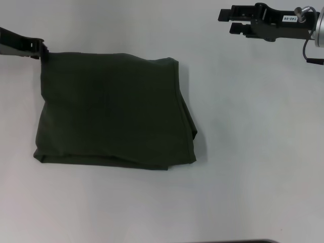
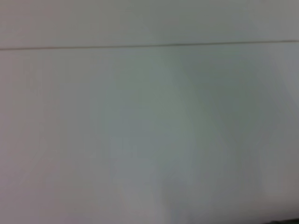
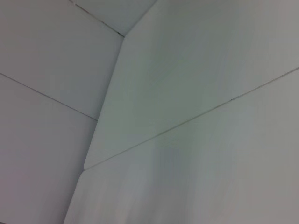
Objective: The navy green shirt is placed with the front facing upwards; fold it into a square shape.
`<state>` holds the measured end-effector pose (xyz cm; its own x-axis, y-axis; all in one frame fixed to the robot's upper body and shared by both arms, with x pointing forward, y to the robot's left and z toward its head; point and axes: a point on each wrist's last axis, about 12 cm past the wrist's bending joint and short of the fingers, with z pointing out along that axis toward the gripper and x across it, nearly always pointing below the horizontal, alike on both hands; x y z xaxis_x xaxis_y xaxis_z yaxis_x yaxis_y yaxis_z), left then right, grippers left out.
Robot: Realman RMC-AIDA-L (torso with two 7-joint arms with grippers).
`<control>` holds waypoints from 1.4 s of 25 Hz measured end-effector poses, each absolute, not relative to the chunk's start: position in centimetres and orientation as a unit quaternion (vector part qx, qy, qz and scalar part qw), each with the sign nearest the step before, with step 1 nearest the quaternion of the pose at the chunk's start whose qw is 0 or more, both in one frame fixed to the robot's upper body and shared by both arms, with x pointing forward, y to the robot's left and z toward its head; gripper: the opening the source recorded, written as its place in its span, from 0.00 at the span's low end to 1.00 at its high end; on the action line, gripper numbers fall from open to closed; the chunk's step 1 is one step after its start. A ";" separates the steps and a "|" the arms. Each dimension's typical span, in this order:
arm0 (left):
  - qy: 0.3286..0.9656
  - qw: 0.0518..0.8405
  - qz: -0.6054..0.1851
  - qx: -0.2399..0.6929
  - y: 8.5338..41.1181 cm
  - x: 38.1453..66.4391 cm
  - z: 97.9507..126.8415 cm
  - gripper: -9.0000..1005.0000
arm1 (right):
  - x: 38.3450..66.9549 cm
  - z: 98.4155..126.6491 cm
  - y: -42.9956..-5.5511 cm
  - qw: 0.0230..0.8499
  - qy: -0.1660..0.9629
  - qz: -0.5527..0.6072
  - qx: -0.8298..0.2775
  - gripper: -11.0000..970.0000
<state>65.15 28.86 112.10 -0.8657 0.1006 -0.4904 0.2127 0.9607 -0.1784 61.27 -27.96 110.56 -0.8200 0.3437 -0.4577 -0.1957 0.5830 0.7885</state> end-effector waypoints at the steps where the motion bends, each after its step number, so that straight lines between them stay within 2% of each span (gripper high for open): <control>1: 0.959 0.248 -0.113 0.080 29.0 65.1 112.1 0.15 | 61.3 110.6 -28.0 0.297 0.839 0.454 0.044 0.68; 8: 0.953 0.281 -0.104 0.037 31.4 64.8 113.4 0.27 | 61.3 110.7 -28.2 0.298 0.837 0.455 0.051 0.68; 13: 0.952 0.277 -0.126 0.008 32.8 64.2 114.1 0.36 | 61.3 110.8 -28.7 0.298 0.838 0.454 0.054 0.68; 20: 0.937 0.244 -0.243 0.057 31.8 62.2 114.3 0.35 | 61.4 111.1 -29.8 0.284 0.844 0.449 0.073 0.68; 26: 0.927 0.214 -0.295 0.084 31.2 61.1 114.7 0.35 | 61.8 112.2 -30.5 0.229 0.869 0.433 0.072 0.68; 31: 0.920 0.192 -0.323 0.110 30.3 60.7 115.2 0.35 | 62.4 113.1 -29.4 0.171 0.898 0.403 0.046 0.67; 35: 0.913 0.183 -0.342 0.129 29.3 60.6 115.7 0.35 | 62.8 113.6 -27.9 0.157 0.901 0.403 0.025 0.67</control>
